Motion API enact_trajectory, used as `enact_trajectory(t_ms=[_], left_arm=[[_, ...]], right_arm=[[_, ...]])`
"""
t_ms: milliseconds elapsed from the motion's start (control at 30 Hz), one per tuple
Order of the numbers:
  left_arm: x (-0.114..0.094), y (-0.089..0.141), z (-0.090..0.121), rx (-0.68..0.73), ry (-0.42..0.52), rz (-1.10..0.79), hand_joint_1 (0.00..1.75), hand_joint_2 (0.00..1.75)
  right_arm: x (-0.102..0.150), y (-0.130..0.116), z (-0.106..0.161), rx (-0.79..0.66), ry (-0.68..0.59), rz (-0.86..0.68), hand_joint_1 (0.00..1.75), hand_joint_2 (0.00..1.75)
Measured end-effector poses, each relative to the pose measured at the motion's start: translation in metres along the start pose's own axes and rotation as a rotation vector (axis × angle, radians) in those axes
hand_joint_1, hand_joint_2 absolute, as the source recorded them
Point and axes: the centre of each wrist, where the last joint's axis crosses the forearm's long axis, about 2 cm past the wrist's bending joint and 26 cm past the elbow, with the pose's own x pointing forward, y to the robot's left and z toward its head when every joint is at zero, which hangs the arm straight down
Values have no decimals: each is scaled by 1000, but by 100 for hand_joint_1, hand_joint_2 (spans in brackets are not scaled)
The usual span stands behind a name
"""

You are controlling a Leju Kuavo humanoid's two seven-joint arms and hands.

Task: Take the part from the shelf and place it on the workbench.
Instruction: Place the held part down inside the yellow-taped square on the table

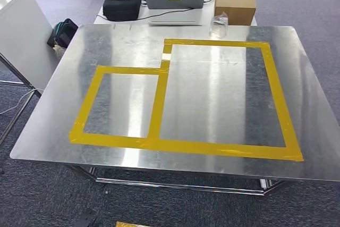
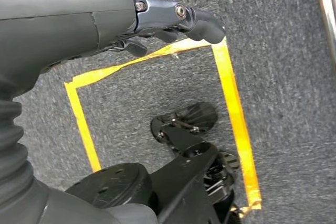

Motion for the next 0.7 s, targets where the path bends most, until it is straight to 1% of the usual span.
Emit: enact_trajectory(t_ms=[267, 500, 700], left_arm=[[-1, 0, 1, 2, 21, -39, 0, 175], [-1, -1, 0, -2, 24, -61, 0, 175], [-1, -6, 0, -18, 35, -86, 0, 175]], right_arm=[[0, 5, 2, 95, -15, 29, 175, 175], [0, 8, 6, 136, -21, 42, 175, 175], [1, 18, 16, 182, -10, 62, 175, 175]])
